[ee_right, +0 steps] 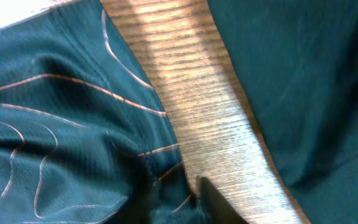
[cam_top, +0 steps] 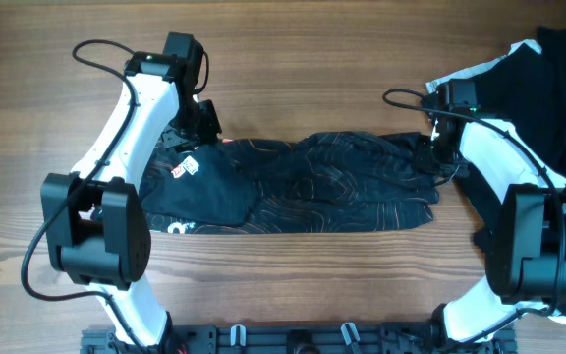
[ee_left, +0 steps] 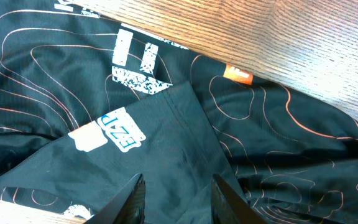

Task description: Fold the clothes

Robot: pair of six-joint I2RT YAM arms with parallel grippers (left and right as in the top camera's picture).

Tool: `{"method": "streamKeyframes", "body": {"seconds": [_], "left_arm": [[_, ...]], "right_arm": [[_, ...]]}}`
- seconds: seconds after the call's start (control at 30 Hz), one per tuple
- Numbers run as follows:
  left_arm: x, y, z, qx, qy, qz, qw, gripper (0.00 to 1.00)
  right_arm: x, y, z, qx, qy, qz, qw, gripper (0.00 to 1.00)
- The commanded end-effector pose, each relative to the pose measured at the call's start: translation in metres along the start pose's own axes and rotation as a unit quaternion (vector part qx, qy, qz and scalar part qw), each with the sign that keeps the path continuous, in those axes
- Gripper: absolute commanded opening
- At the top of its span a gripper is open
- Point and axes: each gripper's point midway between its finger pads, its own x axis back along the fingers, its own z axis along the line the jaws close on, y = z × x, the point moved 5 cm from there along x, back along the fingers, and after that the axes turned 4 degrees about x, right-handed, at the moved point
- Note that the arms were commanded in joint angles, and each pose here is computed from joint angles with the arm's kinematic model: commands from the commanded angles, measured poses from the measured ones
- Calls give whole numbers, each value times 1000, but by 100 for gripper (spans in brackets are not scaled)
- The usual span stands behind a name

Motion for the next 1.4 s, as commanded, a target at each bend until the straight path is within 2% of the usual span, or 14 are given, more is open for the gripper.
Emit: {"method": "streamKeyframes", "body": {"seconds": [0.0, 0.17, 0.23, 0.37, 0.47, 0.53, 0.57, 0.73, 0.8, 0.97, 1.07, 1.17, 1.27, 1.37], "left_arm": [[-3, -1, 1, 10, 0, 5, 1000, 34], [-3, 0, 1, 10, 0, 4, 1000, 34], [-3, 0, 1, 10, 0, 4, 1000, 34], [-3, 0, 0, 10, -1, 3, 1000, 34], [-3, 0, 1, 10, 0, 4, 1000, 34], [-3, 0, 1, 10, 0, 4, 1000, 34], [-3, 0, 1, 10, 0, 4, 1000, 34], [-3, 0, 1, 10, 0, 4, 1000, 35], [-3, 0, 1, 9, 0, 4, 1000, 35], [-3, 0, 1, 10, 0, 4, 1000, 35], [-3, 0, 1, 10, 0, 4, 1000, 35], [-3, -1, 1, 10, 1, 6, 1000, 34], [-3, -1, 1, 10, 1, 6, 1000, 35], [-3, -2, 2, 10, 2, 8, 1000, 35]], "right_arm": [[12, 15, 2, -2, 14, -39, 999, 43], [8, 10, 2, -2, 13, -29, 999, 43], [0, -1, 4, -1, 24, -12, 1000, 40], [-1, -4, 4, -1, 24, -8, 1000, 23], [-1, -5, 4, -1, 23, -5, 1000, 21], [-1, -5, 4, -1, 23, -4, 1000, 13], [-1, -5, 4, -1, 23, -5, 1000, 4], [4, -1, 3, -4, 22, -11, 1000, 4], [22, 4, 3, -9, 26, -25, 999, 4], [72, 5, 21, 41, 120, -73, 989, 4], [78, -12, 21, 51, 126, -44, 990, 4], [68, -33, 7, 45, 74, 8, 996, 4], [59, -49, -21, -19, -43, 39, 998, 4], [58, -46, -22, -21, -47, 29, 998, 4]]}}
